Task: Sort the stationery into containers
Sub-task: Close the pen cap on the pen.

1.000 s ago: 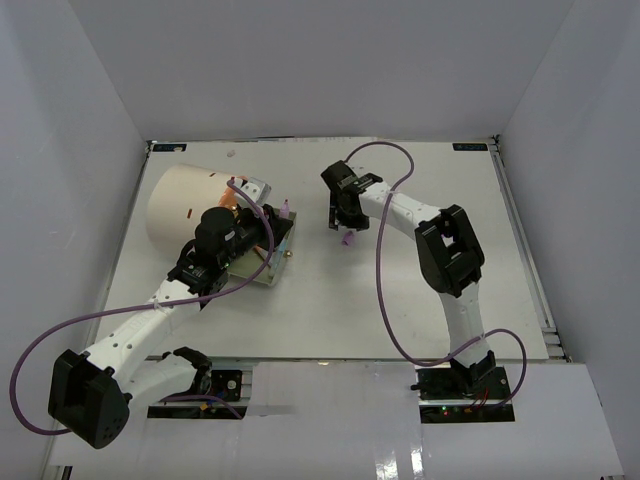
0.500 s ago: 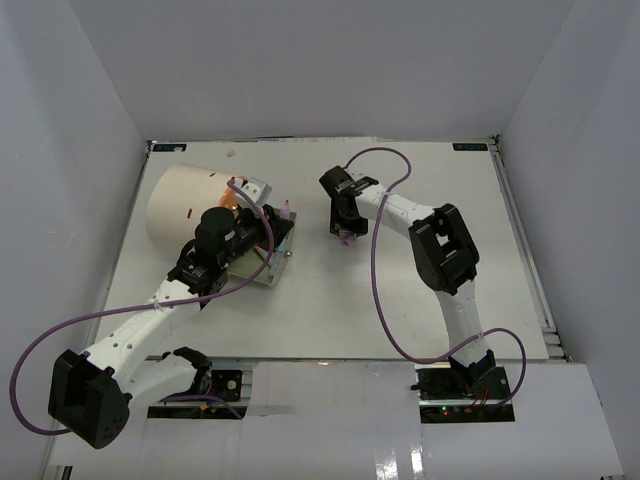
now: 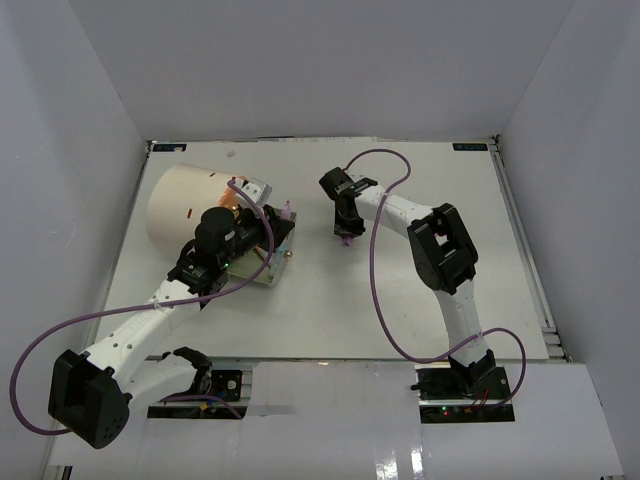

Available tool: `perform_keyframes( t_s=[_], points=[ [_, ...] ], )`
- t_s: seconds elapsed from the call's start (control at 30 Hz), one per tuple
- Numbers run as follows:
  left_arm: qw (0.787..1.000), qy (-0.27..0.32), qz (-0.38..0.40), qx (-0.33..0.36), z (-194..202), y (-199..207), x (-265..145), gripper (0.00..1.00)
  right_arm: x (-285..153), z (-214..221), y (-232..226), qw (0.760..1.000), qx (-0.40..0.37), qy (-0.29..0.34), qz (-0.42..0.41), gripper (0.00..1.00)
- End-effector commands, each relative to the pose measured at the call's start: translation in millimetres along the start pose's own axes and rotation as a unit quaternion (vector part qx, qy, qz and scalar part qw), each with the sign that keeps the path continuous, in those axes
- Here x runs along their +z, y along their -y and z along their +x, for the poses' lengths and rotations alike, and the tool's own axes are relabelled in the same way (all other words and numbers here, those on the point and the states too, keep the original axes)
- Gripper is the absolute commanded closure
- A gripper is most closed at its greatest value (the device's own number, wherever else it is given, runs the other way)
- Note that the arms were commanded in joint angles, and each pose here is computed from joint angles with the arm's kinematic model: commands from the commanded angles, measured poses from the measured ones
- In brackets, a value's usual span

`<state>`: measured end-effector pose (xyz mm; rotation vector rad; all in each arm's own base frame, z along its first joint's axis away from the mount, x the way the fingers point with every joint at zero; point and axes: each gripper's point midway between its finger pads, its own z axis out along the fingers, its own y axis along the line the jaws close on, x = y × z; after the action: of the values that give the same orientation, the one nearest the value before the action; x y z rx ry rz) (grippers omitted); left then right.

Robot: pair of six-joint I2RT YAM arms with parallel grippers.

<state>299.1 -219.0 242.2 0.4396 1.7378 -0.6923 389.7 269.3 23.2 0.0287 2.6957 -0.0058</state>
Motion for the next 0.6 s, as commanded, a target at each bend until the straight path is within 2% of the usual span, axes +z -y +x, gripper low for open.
perform_keyframes(
  t_s=[0.0,0.13,0.23,0.33,0.47,0.53,0.57],
  points=[
    [1.000,0.012,0.012,0.000,-9.2,5.2,-3.0,1.00,-0.5,6.4,9.9,1.000,0.003,-0.009,0.011,0.66],
    [1.000,0.013,0.016,0.000,-9.3,6.4,-2.6,1.00,-8.3,9.6,9.5,1.000,-0.009,-0.003,-0.010,0.76],
    [1.000,0.013,0.028,0.001,-9.2,10.5,-2.7,1.00,-37.9,-12.2,-3.4,0.996,-0.017,0.055,-0.068,0.89],
    [0.999,0.015,0.045,0.005,-8.9,16.0,-3.4,1.00,-72.6,-28.1,-8.3,0.989,-0.029,0.103,-0.105,0.91],
    [0.997,0.021,0.076,0.011,-9.6,26.7,-5.6,0.99,-130.1,-53.7,-22.0,0.963,-0.059,0.196,-0.173,0.91],
    [0.994,0.025,0.104,0.015,-9.8,36.1,-7.6,0.99,-182.2,-76.1,-35.1,0.931,-0.056,0.273,-0.236,0.91],
    [0.993,0.029,0.115,0.017,-11.4,40.1,-9.4,0.99,-189.1,-73.2,-35.7,0.922,-0.062,0.288,-0.252,0.91]
  ],
)
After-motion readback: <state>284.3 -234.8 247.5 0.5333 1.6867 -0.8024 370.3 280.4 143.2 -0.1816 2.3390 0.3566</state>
